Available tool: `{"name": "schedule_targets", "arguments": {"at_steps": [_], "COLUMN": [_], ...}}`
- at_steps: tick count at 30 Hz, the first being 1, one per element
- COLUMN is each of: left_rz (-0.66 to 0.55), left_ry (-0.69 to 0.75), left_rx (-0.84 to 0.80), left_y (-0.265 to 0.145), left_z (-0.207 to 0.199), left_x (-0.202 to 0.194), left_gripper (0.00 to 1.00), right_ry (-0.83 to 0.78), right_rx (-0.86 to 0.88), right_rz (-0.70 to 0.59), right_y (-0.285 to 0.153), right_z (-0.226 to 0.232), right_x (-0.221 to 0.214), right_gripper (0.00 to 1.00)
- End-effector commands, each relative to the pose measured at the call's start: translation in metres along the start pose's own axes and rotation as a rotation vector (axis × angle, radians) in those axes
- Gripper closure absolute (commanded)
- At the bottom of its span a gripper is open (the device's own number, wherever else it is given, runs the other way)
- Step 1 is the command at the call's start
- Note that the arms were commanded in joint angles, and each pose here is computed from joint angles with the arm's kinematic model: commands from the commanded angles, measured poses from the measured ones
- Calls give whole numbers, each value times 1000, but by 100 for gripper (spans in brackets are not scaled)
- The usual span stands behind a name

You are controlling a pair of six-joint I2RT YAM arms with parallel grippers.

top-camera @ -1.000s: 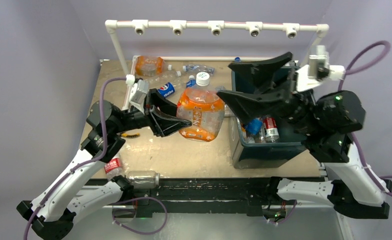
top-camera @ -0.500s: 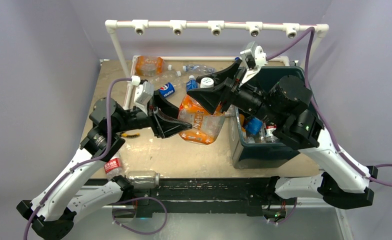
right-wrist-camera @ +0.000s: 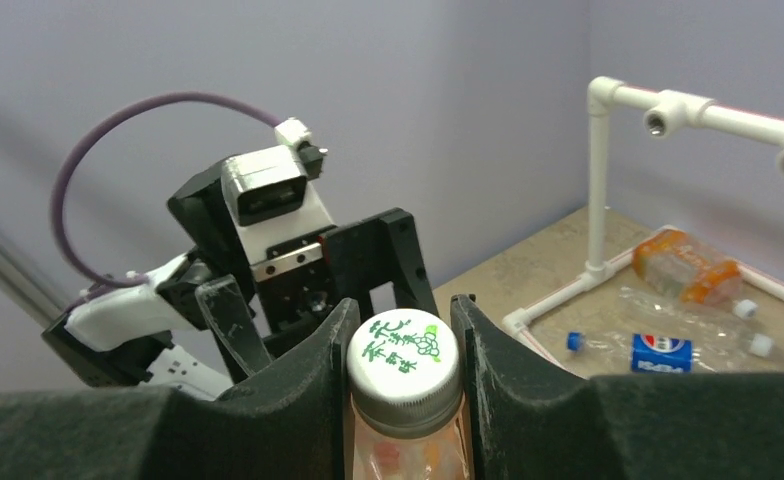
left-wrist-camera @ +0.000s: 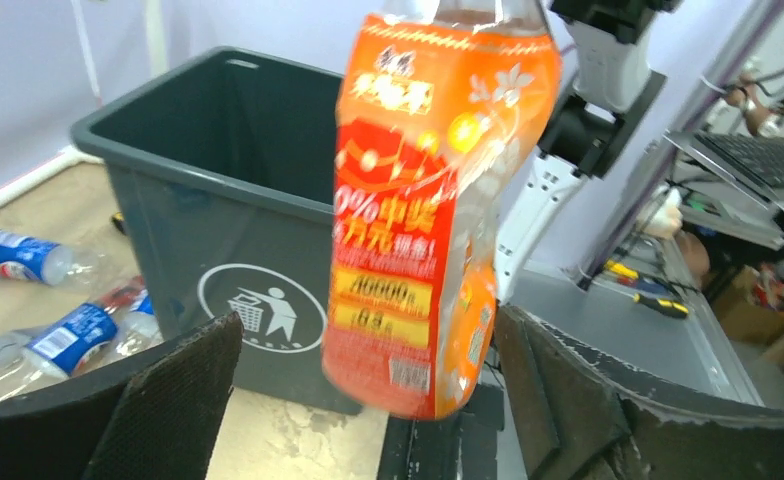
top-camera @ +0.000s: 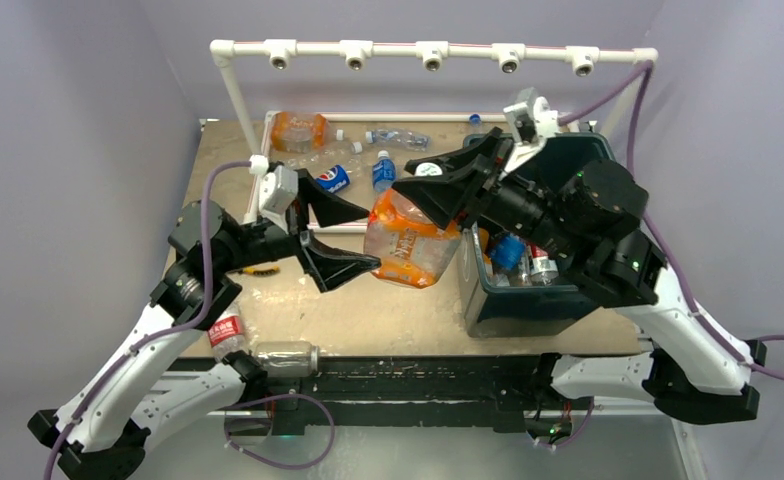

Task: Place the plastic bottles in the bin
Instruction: Place the plastic bottle in the trash bin.

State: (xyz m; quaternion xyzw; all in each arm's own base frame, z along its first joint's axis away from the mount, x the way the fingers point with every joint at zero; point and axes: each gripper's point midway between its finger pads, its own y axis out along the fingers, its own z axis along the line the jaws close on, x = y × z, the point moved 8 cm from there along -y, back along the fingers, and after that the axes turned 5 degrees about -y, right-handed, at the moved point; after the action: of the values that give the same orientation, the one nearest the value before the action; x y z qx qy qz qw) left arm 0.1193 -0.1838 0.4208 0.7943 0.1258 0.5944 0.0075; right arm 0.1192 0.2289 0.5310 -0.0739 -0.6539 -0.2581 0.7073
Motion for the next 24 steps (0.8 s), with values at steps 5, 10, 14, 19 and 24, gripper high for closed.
{"name": "schedule_targets", "arguments": {"at_steps": [5, 10, 14, 19, 24], "left_rz": [-279, -334, -326, -275, -174], "left_ry": [139, 153, 145, 154, 172], "left_rx": [338, 553, 745, 972, 1292], "left_y": [-39, -52, -60, -70, -89], "left_z": [-4, 18, 43, 72, 104], "left_x": [39, 32, 19, -1, -26], "left_gripper": [1, 1, 1, 1, 2], "right_ry": [-90, -176, -264, -323, -311], "right_rx": [-281, -634, -912, -1080, -1084], "right_rz": [-419, -483, -381, -187, -79], "right_y": [-90, -131, -137, -120, -107], "right_z": [-22, -54, -79, -96, -100], "right_x": [74, 84, 60, 13, -24], "right_gripper": [100, 100, 100, 100, 100]}}
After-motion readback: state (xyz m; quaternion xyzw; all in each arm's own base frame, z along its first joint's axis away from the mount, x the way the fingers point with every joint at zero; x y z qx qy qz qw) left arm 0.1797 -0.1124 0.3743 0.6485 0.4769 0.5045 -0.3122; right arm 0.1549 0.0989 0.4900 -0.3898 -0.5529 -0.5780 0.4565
